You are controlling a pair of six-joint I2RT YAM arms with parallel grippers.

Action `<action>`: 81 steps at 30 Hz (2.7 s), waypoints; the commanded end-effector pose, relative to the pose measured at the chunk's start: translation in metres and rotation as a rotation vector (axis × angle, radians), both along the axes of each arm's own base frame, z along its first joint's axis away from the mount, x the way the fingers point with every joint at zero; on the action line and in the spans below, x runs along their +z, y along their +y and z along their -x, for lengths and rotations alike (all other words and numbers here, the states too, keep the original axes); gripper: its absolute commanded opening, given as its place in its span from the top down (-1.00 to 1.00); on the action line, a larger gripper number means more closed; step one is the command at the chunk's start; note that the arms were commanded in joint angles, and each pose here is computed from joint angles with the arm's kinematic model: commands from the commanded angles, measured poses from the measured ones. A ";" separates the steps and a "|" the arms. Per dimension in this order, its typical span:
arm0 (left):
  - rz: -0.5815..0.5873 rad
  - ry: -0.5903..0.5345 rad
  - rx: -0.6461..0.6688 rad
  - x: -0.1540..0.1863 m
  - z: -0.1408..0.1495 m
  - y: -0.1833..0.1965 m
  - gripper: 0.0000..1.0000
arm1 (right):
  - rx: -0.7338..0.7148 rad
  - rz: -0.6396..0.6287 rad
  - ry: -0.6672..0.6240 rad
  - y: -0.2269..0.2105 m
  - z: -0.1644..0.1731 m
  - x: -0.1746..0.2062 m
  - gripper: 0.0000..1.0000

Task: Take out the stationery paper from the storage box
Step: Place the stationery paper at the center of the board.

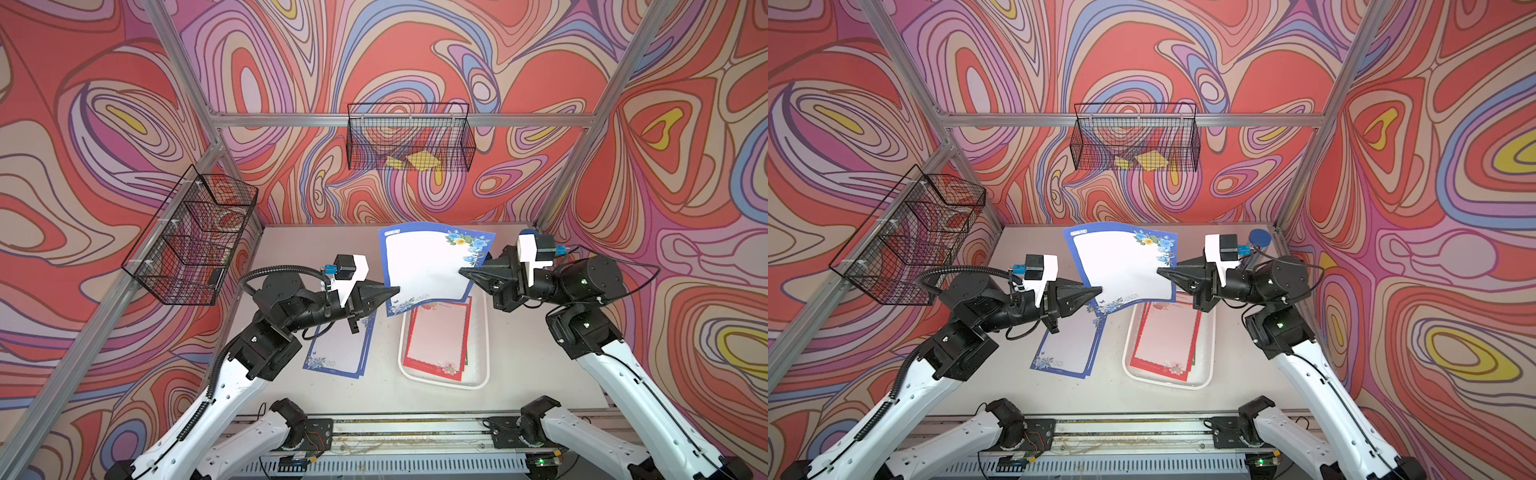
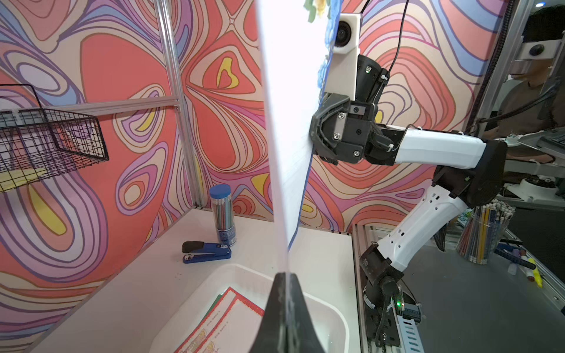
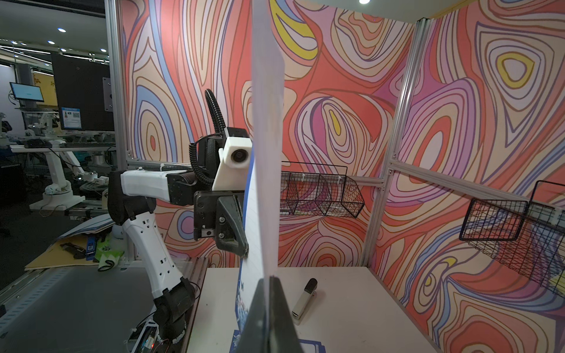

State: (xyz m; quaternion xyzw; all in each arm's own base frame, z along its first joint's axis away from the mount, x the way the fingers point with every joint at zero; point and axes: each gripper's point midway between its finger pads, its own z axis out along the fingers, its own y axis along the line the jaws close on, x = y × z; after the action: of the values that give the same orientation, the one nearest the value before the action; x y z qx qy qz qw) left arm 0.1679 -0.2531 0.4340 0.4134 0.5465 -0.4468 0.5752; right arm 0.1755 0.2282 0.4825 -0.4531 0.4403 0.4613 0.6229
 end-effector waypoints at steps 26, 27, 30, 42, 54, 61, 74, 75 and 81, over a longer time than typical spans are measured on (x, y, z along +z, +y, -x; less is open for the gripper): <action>-0.741 0.716 0.506 -0.140 -0.045 0.088 1.00 | -0.446 0.008 0.270 -0.021 -0.092 -0.034 -0.49; -0.743 0.747 0.502 -0.145 -0.047 0.089 1.00 | -0.447 0.010 0.273 -0.021 -0.092 -0.034 -0.49; -0.731 0.850 0.478 -0.158 -0.056 0.092 1.00 | -0.451 0.025 0.280 -0.021 -0.092 -0.035 -0.49; -0.732 1.119 0.421 -0.223 -0.082 0.109 1.00 | -1.081 0.103 0.541 -0.098 -0.170 -0.111 -0.48; -0.684 1.307 0.332 -0.250 -0.076 0.120 1.00 | -1.028 0.120 0.643 -0.084 -0.178 -0.141 -0.47; -0.672 1.360 0.364 -0.269 -0.079 0.131 1.00 | -1.004 0.141 0.688 -0.077 -0.183 -0.154 -0.47; -0.700 1.428 0.355 -0.288 -0.091 0.141 1.00 | -1.008 0.181 0.716 -0.076 -0.186 -0.169 -0.47; -0.696 1.428 0.350 -0.286 -0.092 0.140 1.00 | -1.008 0.183 0.715 -0.076 -0.185 -0.169 -0.47; -0.683 1.417 0.348 -0.278 -0.090 0.139 1.00 | -1.010 0.188 0.719 -0.077 -0.185 -0.172 -0.47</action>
State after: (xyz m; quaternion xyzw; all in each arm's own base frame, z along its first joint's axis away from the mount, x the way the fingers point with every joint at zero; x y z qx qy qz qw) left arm 0.2655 -0.1129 0.1431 0.0833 0.9494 -0.3029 -0.0039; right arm 0.3618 0.1502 0.3213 -0.0583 0.8130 0.1915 0.5467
